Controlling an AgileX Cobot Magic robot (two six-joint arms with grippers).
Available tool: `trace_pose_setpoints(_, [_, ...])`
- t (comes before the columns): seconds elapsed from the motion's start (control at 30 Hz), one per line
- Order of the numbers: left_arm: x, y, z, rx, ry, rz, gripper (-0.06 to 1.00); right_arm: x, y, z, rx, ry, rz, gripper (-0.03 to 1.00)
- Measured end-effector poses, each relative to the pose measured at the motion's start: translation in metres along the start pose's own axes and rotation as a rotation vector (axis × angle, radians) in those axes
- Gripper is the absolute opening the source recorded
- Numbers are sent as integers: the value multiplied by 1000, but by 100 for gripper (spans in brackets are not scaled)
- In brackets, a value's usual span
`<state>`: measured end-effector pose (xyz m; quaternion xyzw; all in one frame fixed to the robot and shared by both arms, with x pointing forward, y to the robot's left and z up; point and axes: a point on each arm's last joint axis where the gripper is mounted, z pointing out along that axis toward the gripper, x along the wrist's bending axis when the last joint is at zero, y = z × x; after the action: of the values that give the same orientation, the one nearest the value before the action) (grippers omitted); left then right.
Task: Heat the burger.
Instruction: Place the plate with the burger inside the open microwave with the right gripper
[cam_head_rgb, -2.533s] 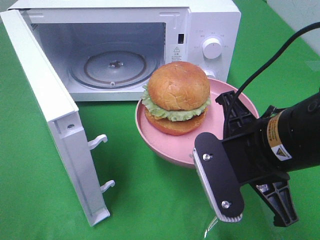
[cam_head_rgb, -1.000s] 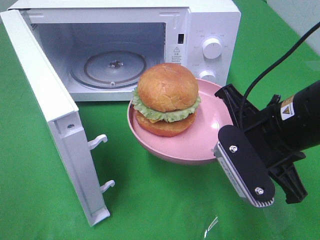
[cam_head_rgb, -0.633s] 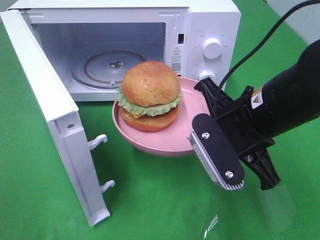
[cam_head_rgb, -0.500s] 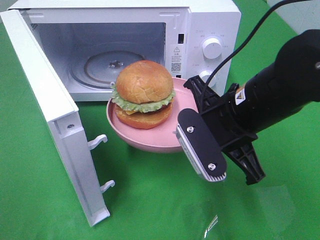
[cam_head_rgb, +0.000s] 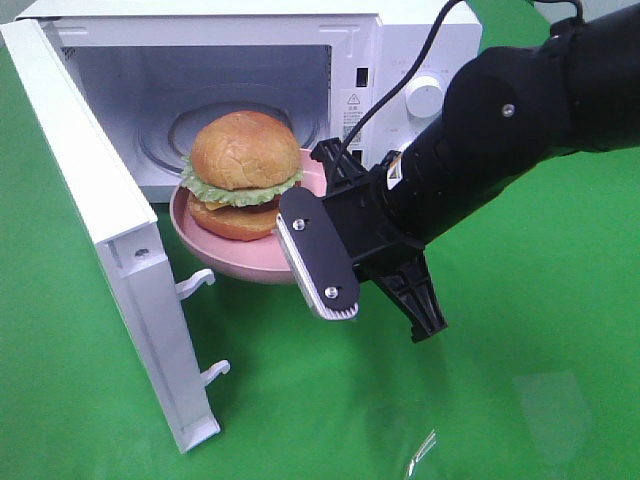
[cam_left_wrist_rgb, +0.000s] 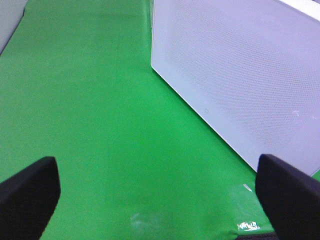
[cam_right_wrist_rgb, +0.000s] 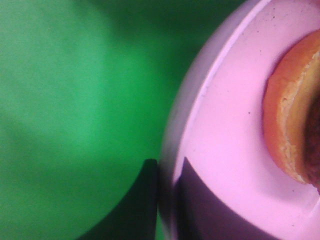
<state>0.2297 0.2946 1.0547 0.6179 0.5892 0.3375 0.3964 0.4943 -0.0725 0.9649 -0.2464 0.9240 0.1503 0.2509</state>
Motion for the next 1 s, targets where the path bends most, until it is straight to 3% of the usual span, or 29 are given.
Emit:
trace_pose_setpoints(0.6, [0,0,0,0,0,0,98,-39,7,24,-11,-53,21,6])
trace_pose_setpoints(1.0, [0,0,0,0,0,0,98,-51,6,46,18,-52,8,7])
